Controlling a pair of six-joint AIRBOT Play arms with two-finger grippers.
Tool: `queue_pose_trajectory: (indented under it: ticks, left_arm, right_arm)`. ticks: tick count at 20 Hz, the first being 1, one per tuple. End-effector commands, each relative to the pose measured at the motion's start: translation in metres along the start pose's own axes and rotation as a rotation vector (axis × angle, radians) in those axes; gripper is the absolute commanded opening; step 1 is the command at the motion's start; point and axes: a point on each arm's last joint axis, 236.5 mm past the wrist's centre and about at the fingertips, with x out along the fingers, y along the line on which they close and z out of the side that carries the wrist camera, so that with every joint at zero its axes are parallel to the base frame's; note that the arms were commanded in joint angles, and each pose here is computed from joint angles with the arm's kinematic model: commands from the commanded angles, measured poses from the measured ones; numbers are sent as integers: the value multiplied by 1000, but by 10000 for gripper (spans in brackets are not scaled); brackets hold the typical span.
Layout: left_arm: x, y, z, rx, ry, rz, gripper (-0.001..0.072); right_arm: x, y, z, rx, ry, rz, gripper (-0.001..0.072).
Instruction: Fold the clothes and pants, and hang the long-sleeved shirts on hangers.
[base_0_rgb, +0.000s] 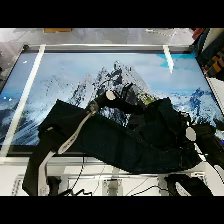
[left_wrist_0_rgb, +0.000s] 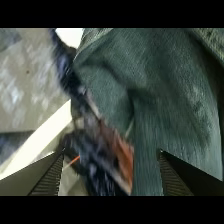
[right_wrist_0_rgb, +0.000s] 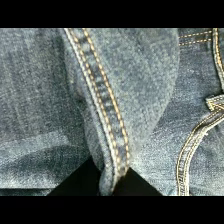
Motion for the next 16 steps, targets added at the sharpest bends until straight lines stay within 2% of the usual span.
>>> queue_pose_trajectory:
  ticks: [1, 9, 11, 13, 16]
  left_arm:
    - [29, 6, 12, 55, -16, 5, 619]
    - [56, 14, 45, 195, -195, 107, 617]
    - [64, 1, 48, 232, -235, 118, 576]
    - [67, -8, 53, 244, -276, 121, 569]
    - [69, -13, 58, 253, -308, 126, 359]
  right_arm:
    - [0, 3, -1, 3, 5, 12, 38]
    - [0, 4, -2, 4, 6, 17, 38]
    - [-1, 5, -1, 4, 4, 18, 38]
    - [-3, 5, 1, 5, -3, 21, 38]
    - [-8, 8, 6, 7, -17, 32, 38]
